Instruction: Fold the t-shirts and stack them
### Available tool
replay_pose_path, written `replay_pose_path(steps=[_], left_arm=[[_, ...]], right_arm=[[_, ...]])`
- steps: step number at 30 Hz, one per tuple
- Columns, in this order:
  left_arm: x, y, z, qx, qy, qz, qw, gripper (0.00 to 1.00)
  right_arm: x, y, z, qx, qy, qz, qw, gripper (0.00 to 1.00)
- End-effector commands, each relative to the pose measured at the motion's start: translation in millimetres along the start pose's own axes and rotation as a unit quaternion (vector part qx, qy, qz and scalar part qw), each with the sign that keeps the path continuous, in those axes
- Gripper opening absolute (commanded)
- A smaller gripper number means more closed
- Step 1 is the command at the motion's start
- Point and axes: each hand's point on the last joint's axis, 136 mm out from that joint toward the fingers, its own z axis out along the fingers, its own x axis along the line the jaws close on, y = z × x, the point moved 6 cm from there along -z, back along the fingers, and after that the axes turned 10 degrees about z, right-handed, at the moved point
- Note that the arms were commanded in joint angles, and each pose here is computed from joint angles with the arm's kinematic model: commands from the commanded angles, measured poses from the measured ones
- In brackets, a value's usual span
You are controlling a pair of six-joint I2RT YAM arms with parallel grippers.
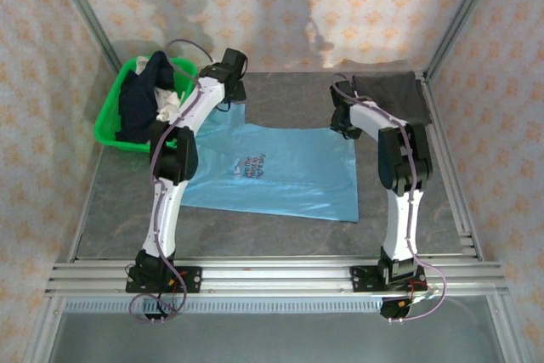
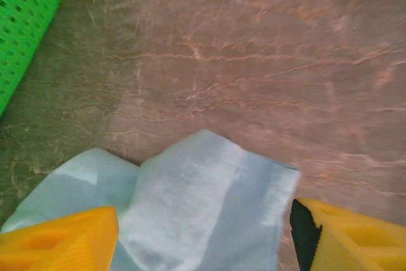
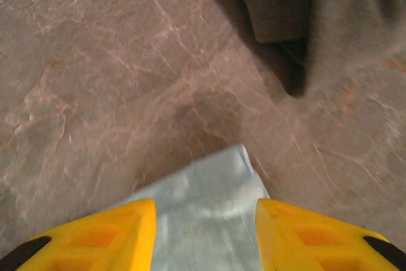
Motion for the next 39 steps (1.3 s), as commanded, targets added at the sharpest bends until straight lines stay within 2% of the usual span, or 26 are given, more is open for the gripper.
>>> replay_pose_path(steps=[1, 5, 8, 13, 16, 20, 25, 29, 39], left_arm=[[29.2, -12.9, 14.6, 0.054, 0.054, 0.012, 0.997, 0.73], [33.4, -17.1, 35.0, 0.062, 0.057, 0.005, 0.996, 0.70], [29.4, -22.4, 46.0, 0.076, 0.038, 0.006, 0.996, 0.62], [26.5, -21.6, 42.7, 0.080, 0.019, 0.013, 0.997, 0.34], [25.3, -16.6, 29.5, 0.077, -0.001, 0.016, 0.997, 0.19], [27.6, -5.7, -5.2, 0.056, -0.023, 0.018, 0.998, 0.00], [35.5, -8.3, -59.8, 0.017, -0.030, 0.026, 0.999, 0.00], [45.8, -41.4, -82.1, 0.010, -0.026, 0.027, 0.999, 0.00], [79.1, -127.4, -96.1, 0.011, -0.004, 0.003, 1.000, 0.00]], right_arm=[[-4.7, 3.2, 6.0, 0.014, -0.023, -0.012, 1.000, 0.45], [-6.5, 7.2, 13.2, 0.008, -0.043, -0.019, 0.999, 0.45], [-5.7, 7.1, 20.5, 0.018, -0.045, -0.022, 0.999, 0.45], [-1.3, 4.3, 29.5, 0.040, -0.022, -0.017, 0.999, 0.41], [-2.2, 6.2, 25.7, 0.038, -0.022, -0.019, 0.999, 0.30], [-0.9, 13.1, 6.2, 0.030, -0.006, -0.019, 0.999, 0.15], [-7.7, 19.5, -29.3, 0.007, 0.016, -0.014, 1.000, 0.00], [-20.1, -1.9, -38.8, 0.016, 0.059, 0.001, 0.998, 0.00], [-60.3, -42.9, -54.2, 0.024, 0.068, 0.008, 0.997, 0.00]])
